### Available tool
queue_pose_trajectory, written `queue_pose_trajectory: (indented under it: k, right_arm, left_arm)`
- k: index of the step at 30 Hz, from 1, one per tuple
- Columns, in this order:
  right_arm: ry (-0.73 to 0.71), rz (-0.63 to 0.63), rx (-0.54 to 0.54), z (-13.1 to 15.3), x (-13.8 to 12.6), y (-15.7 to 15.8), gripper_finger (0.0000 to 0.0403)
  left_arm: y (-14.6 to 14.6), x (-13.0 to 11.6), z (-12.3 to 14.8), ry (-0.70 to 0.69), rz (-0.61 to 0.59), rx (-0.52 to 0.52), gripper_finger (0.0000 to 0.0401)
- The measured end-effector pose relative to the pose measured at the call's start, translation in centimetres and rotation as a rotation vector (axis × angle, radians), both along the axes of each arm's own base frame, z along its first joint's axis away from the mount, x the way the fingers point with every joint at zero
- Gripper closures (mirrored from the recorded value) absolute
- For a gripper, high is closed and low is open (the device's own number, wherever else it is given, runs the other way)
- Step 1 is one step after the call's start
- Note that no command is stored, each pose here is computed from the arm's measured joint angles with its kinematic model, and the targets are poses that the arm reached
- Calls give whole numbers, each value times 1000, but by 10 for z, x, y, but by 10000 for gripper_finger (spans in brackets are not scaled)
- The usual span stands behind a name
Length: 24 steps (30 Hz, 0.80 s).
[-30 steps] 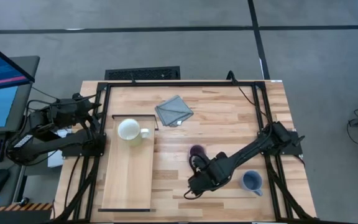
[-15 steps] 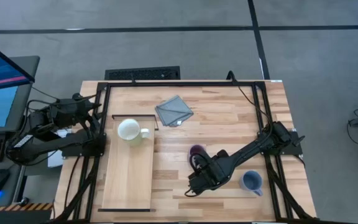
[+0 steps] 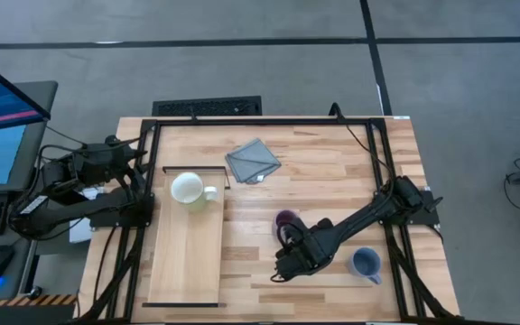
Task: Stack small to large cups/mugs on shelf
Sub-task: Put the purple mug on the shelf
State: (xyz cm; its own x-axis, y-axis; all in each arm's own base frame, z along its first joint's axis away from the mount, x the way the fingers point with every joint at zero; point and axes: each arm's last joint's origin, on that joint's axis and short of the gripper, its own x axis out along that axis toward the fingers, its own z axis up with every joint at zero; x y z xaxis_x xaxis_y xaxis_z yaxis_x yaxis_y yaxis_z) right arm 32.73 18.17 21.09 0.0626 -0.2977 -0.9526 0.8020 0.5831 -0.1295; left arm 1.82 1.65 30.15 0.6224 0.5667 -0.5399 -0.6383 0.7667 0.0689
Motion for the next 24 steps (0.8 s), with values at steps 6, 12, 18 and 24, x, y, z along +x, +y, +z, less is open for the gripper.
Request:
queue_pose_trajectory:
  k: [6,12,18,24]
  right_arm:
    - [-17,21,14,-7,2,0,148]
    - [-9,26,13,-13,3,-5,148]
    - [-9,29,13,-13,4,-7,159]
    - [-4,48,9,-13,6,-9,227]
  left_arm:
    - [0,0,0,0,0,0,198]
    - [0,0,0,-1,0,0,198]
    - [0,0,0,-1,0,1,198]
    - [0,0,0,-2,0,1,198]
